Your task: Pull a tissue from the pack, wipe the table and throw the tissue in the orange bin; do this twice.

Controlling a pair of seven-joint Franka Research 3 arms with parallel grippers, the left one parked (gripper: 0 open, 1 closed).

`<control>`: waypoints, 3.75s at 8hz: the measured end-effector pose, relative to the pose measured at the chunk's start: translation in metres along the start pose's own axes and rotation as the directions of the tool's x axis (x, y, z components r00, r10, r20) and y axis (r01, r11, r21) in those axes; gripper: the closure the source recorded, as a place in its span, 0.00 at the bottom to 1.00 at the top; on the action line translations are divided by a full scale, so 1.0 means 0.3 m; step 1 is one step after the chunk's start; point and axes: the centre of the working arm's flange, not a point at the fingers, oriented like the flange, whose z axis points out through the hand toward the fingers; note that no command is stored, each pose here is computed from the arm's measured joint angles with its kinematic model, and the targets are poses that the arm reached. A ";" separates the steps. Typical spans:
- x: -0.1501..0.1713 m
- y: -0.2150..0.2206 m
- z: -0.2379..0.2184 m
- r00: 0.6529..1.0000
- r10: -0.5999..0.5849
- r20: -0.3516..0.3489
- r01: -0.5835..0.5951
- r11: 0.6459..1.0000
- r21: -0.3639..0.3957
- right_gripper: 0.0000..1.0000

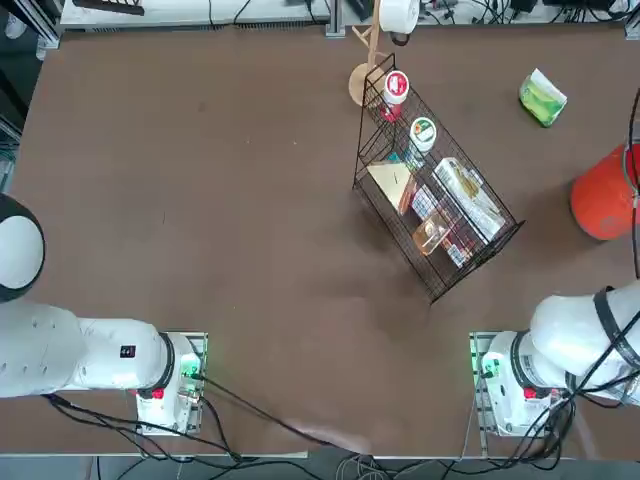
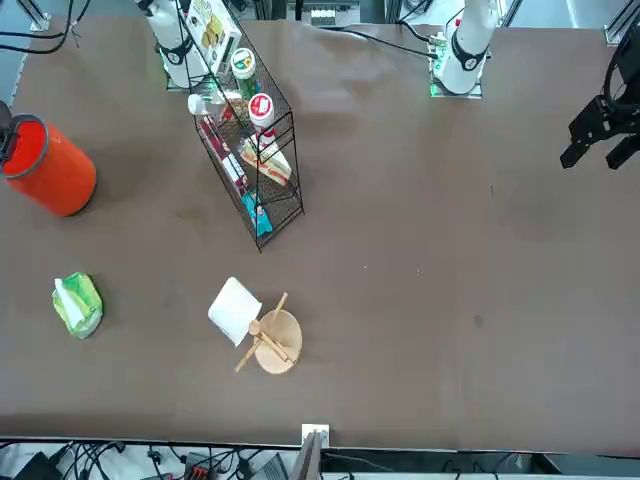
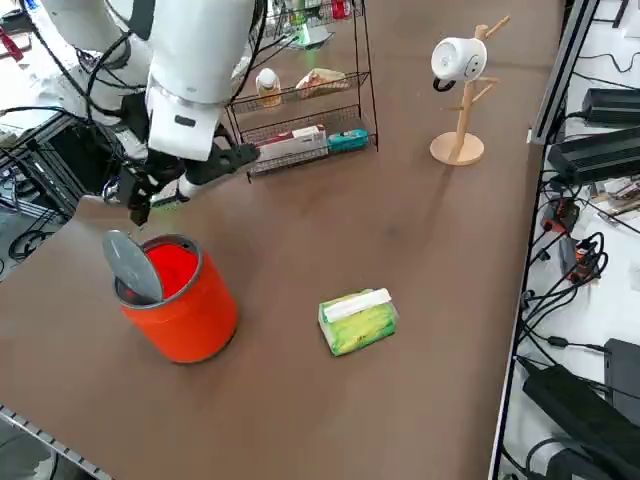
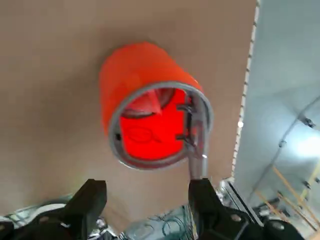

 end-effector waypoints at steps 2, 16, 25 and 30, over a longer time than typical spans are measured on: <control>0.023 -0.032 -0.090 0.990 -0.030 -0.135 0.043 0.995 0.094 0.00; 0.601 -0.359 0.193 0.502 -0.761 -0.411 0.722 0.630 -0.286 0.06; 0.710 -0.480 0.341 0.415 -0.853 -0.317 0.769 0.515 -0.378 0.22; 0.738 -0.500 0.398 0.410 -0.855 -0.317 0.774 0.510 -0.376 0.38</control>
